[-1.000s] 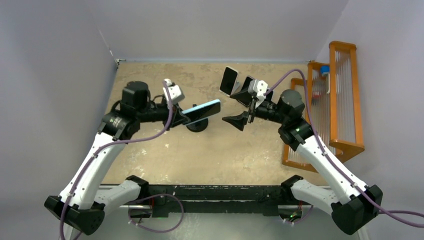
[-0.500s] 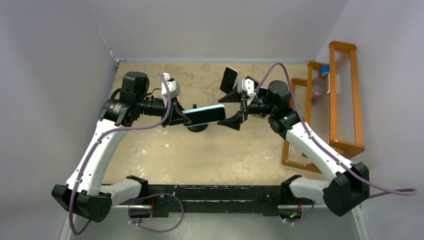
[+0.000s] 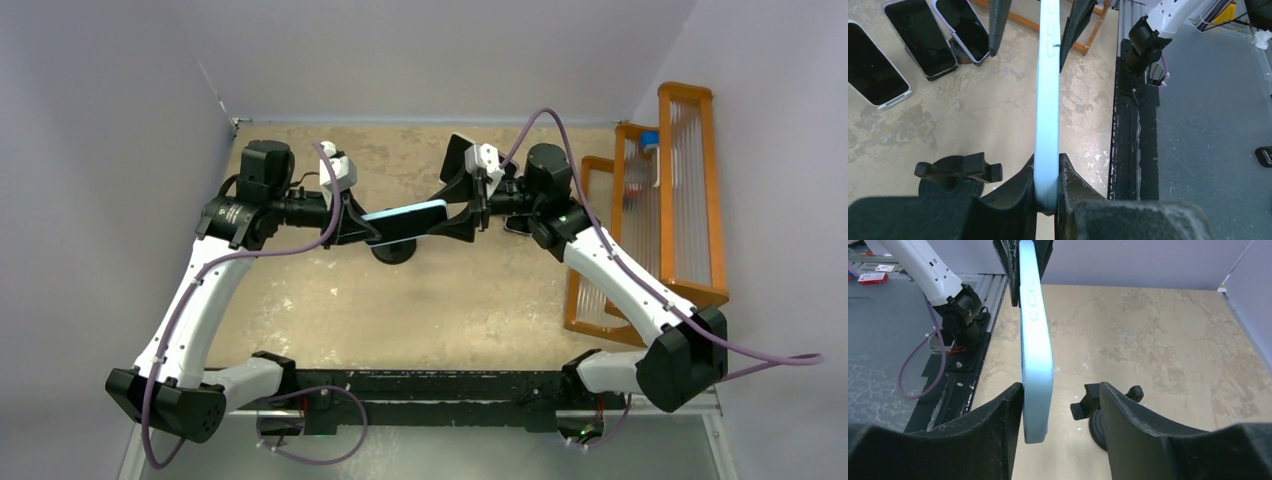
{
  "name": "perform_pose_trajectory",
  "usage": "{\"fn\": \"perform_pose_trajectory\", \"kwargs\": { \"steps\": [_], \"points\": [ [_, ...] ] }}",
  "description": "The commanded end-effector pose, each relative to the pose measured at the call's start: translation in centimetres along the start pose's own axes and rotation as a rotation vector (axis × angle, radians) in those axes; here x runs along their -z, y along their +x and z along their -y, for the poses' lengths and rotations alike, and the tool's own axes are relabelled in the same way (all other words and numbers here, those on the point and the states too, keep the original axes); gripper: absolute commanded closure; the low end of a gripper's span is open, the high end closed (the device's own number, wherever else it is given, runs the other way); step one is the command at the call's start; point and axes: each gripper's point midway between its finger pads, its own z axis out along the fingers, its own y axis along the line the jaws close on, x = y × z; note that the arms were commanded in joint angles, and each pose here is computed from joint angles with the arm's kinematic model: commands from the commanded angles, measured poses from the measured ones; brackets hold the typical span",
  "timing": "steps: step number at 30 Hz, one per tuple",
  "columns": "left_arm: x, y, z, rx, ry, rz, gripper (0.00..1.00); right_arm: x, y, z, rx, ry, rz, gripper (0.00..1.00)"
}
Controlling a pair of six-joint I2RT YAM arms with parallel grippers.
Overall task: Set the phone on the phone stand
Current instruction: Pick up the phone at the center of the board.
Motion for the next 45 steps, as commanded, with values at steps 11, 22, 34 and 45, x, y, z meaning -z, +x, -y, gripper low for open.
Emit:
{"fn": "perform_pose_trajectory", "kwargs": {
  "steps": [11, 22, 34, 45],
  "points": [
    [0.1, -1.6, -0.3, -0.073, 0.047, 0.074, 1.0, -0.6, -1.1, -0.2, -0.022, -0.067, 0.005, 0.54],
    [-0.1, -1.1, -0.1, -0.049, 0.07, 0.079, 1.0, -2.0, -0.9, -0.2, -0.045, -0.106, -0.012, 0.86],
    [-0.1, -1.1, 0.0, -0.051, 0.077, 0.081, 1.0, -2.9, -0.9, -0.9, -0.033, -0.131, -0.029, 0.64],
    [0.0, -0.5, -0.6, -0.045, 0.044, 0.071, 1.0, -2.9, 0.1, -0.2, -0.05, -0.087, -0.058, 1.0]
  ]
}}
